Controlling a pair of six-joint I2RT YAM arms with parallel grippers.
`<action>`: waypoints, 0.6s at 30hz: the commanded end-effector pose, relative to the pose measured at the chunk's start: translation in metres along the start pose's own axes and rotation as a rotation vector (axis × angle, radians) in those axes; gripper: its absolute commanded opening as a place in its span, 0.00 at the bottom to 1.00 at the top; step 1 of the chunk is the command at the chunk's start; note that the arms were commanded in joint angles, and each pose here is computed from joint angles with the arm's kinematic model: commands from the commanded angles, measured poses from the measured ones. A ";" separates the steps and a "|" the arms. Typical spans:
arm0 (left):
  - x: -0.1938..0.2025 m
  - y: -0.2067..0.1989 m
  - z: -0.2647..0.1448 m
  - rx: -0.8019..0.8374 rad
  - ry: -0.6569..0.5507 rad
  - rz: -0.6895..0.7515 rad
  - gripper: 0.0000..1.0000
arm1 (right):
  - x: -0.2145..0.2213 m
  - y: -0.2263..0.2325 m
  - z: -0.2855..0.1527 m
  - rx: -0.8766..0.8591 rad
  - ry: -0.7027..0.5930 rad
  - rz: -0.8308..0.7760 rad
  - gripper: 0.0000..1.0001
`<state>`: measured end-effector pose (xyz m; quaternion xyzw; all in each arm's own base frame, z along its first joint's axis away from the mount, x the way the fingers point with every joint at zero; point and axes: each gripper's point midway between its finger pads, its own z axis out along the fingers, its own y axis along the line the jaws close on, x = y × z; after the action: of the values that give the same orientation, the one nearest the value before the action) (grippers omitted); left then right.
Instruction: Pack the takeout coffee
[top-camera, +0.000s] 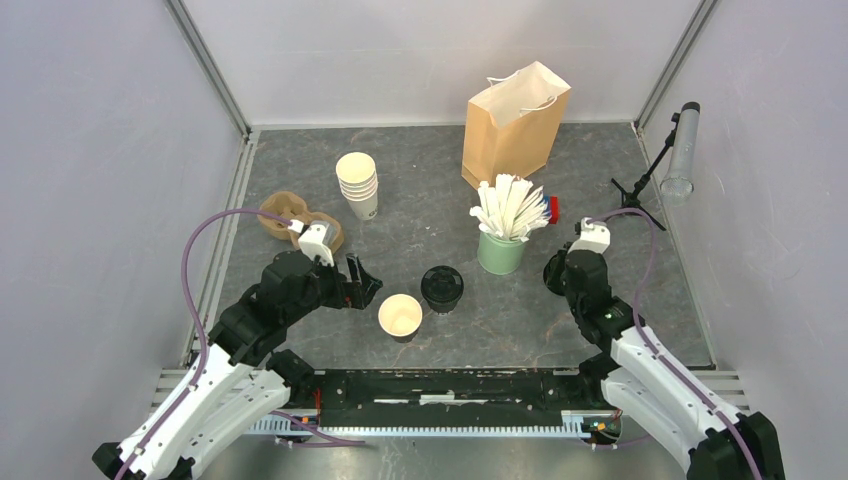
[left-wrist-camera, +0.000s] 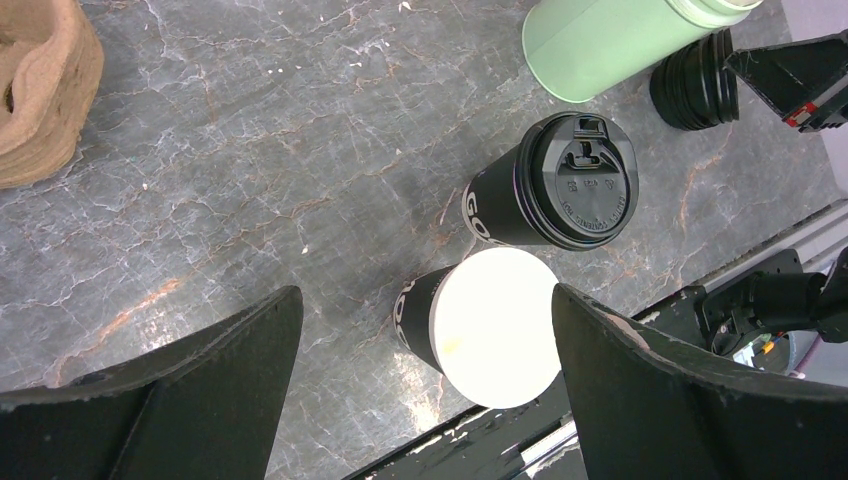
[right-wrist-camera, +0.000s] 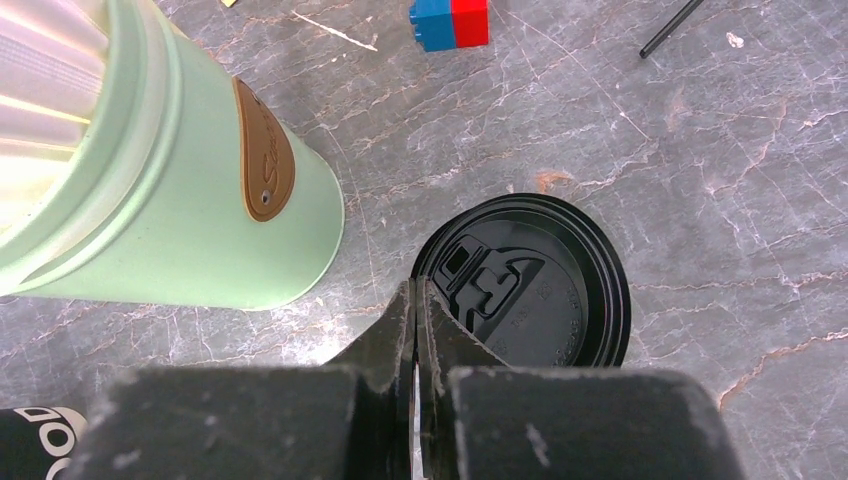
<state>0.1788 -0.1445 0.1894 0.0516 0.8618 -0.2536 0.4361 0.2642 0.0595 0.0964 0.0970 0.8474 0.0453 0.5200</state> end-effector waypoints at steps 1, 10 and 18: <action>-0.005 -0.002 0.001 0.012 -0.020 0.039 1.00 | -0.021 0.002 -0.004 0.001 -0.054 0.006 0.00; -0.005 -0.002 0.002 0.010 -0.017 0.038 1.00 | -0.026 -0.006 -0.007 0.044 -0.048 -0.046 0.00; -0.004 -0.002 0.003 0.010 -0.011 0.038 1.00 | -0.020 -0.004 0.002 0.054 -0.021 -0.038 0.23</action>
<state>0.1794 -0.1450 0.1874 0.0518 0.8642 -0.2515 0.4326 0.2625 0.0524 0.0951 0.0778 0.8573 0.0141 0.5087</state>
